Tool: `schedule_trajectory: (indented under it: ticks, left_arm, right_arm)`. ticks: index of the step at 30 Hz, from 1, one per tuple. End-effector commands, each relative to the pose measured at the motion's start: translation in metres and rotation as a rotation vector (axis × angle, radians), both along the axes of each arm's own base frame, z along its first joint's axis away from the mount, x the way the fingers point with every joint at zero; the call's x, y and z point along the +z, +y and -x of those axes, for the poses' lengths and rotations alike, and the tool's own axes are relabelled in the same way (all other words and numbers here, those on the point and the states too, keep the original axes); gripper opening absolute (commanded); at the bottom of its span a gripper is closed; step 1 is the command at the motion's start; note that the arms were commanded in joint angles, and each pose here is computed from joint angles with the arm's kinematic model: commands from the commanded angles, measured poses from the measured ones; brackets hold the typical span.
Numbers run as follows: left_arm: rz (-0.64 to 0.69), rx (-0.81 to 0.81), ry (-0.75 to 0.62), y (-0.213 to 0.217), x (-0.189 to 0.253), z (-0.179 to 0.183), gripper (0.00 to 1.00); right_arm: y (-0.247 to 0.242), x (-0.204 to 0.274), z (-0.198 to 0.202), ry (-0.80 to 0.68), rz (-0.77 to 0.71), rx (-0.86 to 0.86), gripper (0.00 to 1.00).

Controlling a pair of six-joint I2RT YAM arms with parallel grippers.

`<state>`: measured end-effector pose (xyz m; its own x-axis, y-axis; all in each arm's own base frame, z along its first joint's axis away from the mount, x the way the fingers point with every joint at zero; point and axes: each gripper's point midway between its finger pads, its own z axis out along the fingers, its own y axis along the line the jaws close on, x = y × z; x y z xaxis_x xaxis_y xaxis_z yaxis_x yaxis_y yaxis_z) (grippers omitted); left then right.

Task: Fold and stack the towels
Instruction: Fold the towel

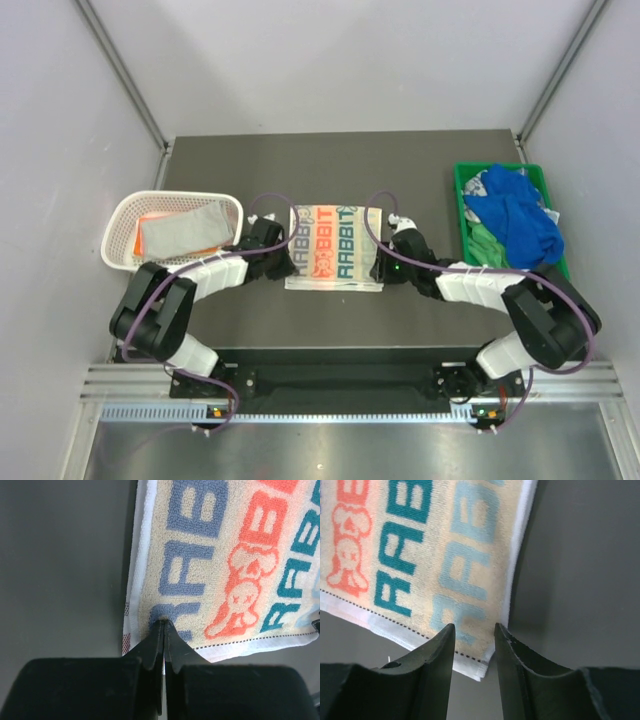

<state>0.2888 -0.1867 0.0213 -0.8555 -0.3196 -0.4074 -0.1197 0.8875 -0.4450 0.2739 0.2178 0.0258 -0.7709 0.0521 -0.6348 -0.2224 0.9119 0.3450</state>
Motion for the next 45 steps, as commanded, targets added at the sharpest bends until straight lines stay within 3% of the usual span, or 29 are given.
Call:
schedule_trajectory:
  ticks: [1, 10, 16, 20, 24, 29, 35, 39, 45]
  left_arm:
    - [-0.098, 0.003, 0.153, 0.023, -0.028, 0.047, 0.0]
    - [-0.096, -0.021, 0.146, 0.021, -0.017, 0.069, 0.04]
    - [-0.042, -0.024, -0.014, -0.004, 0.045, 0.016, 0.12]
    - [-0.07, 0.035, -0.156, -0.015, 0.083, -0.043, 0.12]
    - [-0.217, 0.061, -0.193, -0.012, 0.07, -0.09, 0.11]
    - [-0.331, 0.083, -0.258, -0.011, 0.063, -0.144, 0.1]
    - [-0.439, 0.072, -0.205, -0.003, 0.014, -0.163, 0.09]
    - [-0.462, 0.075, -0.153, 0.0, -0.006, -0.158, 0.09]
    - [-0.48, 0.067, -0.11, 0.007, -0.024, -0.143, 0.09]
  right_arm:
    - [-0.033, -0.02, 0.026, 0.073, 0.141, -0.041, 0.38]
    - [-0.031, 0.026, 0.021, 0.007, 0.09, -0.059, 0.39]
    - [0.001, 0.091, -0.023, -0.113, -0.009, -0.01, 0.42]
    - [0.051, 0.122, -0.054, -0.164, -0.174, 0.12, 0.3]
    - [0.1, 0.138, -0.087, -0.179, -0.314, 0.218, 0.22]
    - [0.146, 0.131, -0.125, -0.156, -0.472, 0.289, 0.2]
    - [0.17, 0.091, -0.154, -0.075, -0.596, 0.249, 0.18]
    - [0.15, 0.053, -0.17, -0.024, -0.629, 0.141, 0.18]
    - [0.103, 0.035, -0.187, -0.022, -0.638, 0.011, 0.17]
